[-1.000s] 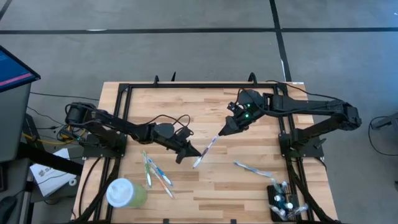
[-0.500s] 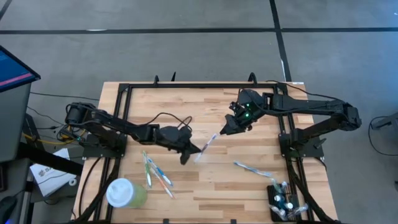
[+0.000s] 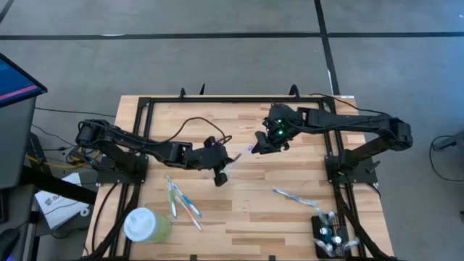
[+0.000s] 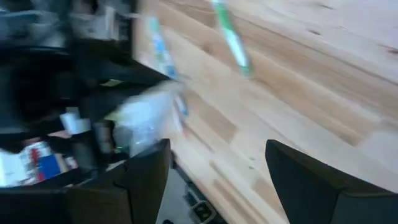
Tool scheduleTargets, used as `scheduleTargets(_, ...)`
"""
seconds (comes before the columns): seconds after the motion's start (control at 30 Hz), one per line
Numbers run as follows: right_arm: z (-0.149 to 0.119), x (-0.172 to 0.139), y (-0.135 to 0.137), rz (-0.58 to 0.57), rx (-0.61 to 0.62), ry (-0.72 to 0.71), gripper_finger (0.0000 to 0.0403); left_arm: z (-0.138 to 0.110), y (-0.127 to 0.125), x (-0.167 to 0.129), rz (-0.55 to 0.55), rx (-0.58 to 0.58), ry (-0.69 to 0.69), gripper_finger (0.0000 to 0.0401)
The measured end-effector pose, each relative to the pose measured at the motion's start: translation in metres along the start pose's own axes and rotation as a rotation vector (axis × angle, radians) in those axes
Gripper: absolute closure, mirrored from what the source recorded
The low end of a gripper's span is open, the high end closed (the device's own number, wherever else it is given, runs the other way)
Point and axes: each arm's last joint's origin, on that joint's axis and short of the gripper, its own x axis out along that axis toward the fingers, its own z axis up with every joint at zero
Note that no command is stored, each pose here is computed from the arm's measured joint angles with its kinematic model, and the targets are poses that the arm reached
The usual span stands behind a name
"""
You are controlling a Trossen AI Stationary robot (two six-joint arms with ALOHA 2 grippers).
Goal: Pick & Place toothbrushing station
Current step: Put the purple toothbrush into the black organizer
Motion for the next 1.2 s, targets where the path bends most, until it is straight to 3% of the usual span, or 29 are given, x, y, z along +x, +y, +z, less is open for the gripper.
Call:
scheduleTargets(0.17, 0.01, 0.021, 0.003, 0.046, -0.02, -0.007, 0.0148, -0.004, 0.004, 0.001, 0.018, -0.001, 0.05, 0.0401)
scheduleTargets(0.37, 0.014, 0.021, 0.01, 0.124, -0.02, -0.02, 0.0148, -0.015, 0.006, 0.002, 0.048, -0.023, 0.141, 0.0401)
scheduleTargets(1.2, 0.023, 0.029, 0.005, 0.118, -0.005, -0.012, 0.0148, -0.004, 0.005, 0.005, 0.009, -0.019, 0.067, 0.0401)
